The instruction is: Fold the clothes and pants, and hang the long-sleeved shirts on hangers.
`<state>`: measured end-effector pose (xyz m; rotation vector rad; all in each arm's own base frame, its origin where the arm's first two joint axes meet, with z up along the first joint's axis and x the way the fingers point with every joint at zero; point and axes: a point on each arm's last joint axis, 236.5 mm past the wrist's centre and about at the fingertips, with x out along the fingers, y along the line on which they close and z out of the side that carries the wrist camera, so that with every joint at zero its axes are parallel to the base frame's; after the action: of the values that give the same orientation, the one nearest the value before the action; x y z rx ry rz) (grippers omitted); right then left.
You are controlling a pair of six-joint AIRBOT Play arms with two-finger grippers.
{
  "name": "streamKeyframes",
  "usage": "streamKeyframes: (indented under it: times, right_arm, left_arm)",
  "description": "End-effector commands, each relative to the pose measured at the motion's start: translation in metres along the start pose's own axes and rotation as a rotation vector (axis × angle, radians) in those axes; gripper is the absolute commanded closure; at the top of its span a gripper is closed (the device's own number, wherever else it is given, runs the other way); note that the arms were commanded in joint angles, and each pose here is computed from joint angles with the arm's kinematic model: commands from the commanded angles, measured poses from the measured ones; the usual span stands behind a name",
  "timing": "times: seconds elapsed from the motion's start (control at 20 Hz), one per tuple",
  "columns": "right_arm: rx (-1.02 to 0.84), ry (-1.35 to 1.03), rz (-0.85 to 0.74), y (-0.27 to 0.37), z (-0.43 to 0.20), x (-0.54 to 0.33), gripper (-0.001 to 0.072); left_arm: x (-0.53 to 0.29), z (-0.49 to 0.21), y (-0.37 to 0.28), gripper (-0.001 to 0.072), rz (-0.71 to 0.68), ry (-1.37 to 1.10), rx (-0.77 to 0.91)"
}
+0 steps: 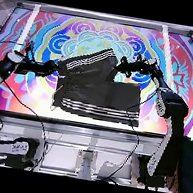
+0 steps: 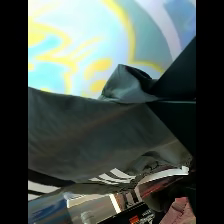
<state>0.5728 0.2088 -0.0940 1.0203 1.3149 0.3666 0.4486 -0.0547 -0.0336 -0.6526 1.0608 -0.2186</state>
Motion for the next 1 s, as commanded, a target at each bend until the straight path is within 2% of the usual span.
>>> streamKeyframes:
  times: [0.0, 0.2, 0.45, 0.5, 0.55, 0.6, 0.75, 0.8, 0.95]
  right_arm:
    - [-0.003, 0.029, -0.003, 0.0, -0.007, 0.0, 0.0704]
    - [-0.004, 0.031, 0.004, 0.003, -0.007, -0.001, 0.0705]
    - [-0.062, 0.01, 0.037, 0.03, 0.001, -0.012, 0.0705]
    - [-0.075, 0.001, 0.045, 0.036, 0.003, -0.015, 0.0705]
    - [-0.085, -0.005, 0.052, 0.041, 0.005, -0.017, 0.0705]
    - [-0.089, -0.005, 0.055, 0.044, 0.005, -0.019, 0.0705]
    - [-0.09, 0.024, 0.047, 0.042, -0.002, -0.019, 0.0706]
    - [-0.088, 0.027, 0.046, 0.042, -0.003, -0.019, 0.0705]
    - [-0.052, 0.017, -0.003, 0.029, 0.002, -0.022, 0.0707]
  left_arm:
    - [0.029, -0.004, 0.027, 0.0206, -0.027, 0.03, -0.082]
    - [0.049, -0.013, 0.043, 0.0206, -0.01, 0.058, -0.124]
    - [0.059, 0.005, 0.042, 0.0207, -0.04, -0.021, -0.225]
    - [0.062, 0.004, 0.039, 0.0226, -0.05, -0.02, -0.238]
    - [0.064, 0.003, 0.038, 0.0261, -0.051, -0.016, -0.238]
    - [0.066, 0.001, 0.036, 0.0327, -0.052, -0.011, -0.234]
    - [0.065, 0.005, 0.03, 0.0659, -0.075, -0.023, -0.255]
    - [0.064, 0.008, 0.028, 0.0684, -0.08, -0.028, -0.243]
    - [0.06, 0.022, 0.021, 0.0686, -0.091, -0.054, -0.21]
